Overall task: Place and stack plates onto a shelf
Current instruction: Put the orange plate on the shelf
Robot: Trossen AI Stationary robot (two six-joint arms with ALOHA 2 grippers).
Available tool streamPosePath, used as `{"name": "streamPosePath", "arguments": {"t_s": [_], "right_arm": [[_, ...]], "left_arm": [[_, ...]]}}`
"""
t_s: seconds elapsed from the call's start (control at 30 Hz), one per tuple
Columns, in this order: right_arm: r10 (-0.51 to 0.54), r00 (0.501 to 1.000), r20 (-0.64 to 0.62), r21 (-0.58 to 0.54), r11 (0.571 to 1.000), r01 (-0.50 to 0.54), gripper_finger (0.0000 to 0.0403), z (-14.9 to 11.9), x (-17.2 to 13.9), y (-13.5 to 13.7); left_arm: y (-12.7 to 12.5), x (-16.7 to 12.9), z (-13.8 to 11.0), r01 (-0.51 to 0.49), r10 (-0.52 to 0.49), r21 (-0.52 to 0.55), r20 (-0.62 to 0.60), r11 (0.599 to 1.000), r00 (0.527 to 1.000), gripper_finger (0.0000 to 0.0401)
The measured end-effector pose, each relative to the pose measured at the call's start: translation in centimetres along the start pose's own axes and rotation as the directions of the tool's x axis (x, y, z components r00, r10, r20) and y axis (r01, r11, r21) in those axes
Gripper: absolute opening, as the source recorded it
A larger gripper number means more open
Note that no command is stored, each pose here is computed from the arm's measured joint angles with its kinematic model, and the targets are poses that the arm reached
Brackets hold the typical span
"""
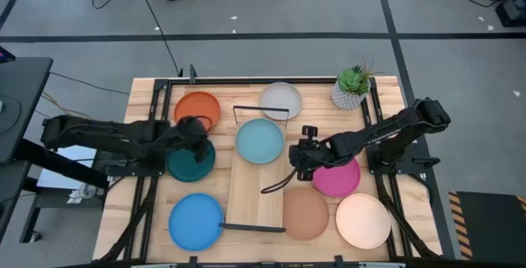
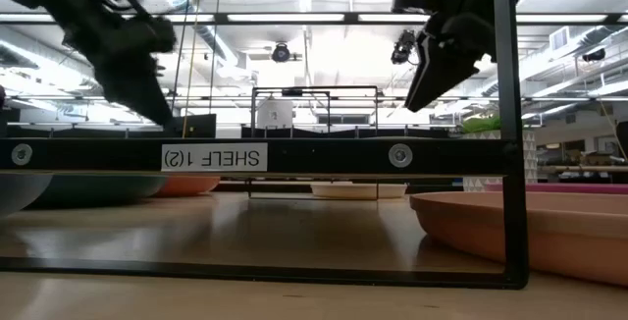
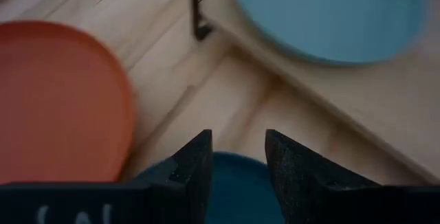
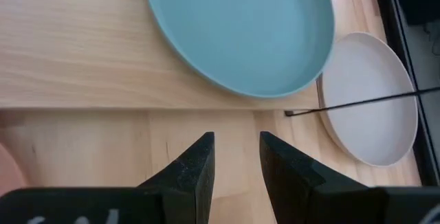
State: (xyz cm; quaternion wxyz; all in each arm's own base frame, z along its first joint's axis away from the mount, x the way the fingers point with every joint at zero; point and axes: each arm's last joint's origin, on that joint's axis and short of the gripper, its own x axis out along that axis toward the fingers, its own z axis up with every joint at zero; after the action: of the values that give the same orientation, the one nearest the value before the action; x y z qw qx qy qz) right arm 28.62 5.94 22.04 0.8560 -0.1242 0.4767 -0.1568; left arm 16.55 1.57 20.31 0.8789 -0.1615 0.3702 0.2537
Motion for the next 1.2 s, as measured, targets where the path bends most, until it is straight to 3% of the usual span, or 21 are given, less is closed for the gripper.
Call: {"name": "streamPosePath", "arguments": {"t_s": [0.27,0.57,0.83,0.97,1.1,1.2], "right_arm": [[0.028,0.999,0.023,-0.002,1.0,-0.028,0.0122,-1.0,0.8,0.4],[0.046,0.998,0.052,-0.015,0.999,-0.045,0.0122,-0.9,0.5,1.0],[0.078,0.994,0.082,-0.048,0.996,-0.074,0.0121,-1.0,-0.2,2.3],[0.085,0.992,0.092,-0.057,0.995,-0.08,0.0121,-1.0,-0.5,2.7],[0.091,0.991,0.095,-0.056,0.995,-0.086,0.0121,-1.1,-0.7,3.0],[0.095,0.991,0.095,-0.044,0.995,-0.092,0.0121,-1.2,-0.8,3.2]], "left_arm": [[2.6,4.5,2.0,-0.152,0.154,0.025,-0.171,0.988,0.973,0.0141],[4.8,8.3,3.3,-0.138,0.159,0.087,-0.324,0.987,0.933,0.0142],[5.8,9.9,2.6,-0.233,0.275,0.152,-0.386,0.96,0.881,0.0137],[5.8,9.9,2.4,-0.214,0.245,0.121,-0.41,0.969,0.879,0.01],[5.7,9.6,2.5,-0.211,0.238,0.111,-0.421,0.971,0.875,0.0025],[5.6,8.7,3.0,-0.206,0.237,0.118,-0.447,0.972,0.862,0.0016]]}}
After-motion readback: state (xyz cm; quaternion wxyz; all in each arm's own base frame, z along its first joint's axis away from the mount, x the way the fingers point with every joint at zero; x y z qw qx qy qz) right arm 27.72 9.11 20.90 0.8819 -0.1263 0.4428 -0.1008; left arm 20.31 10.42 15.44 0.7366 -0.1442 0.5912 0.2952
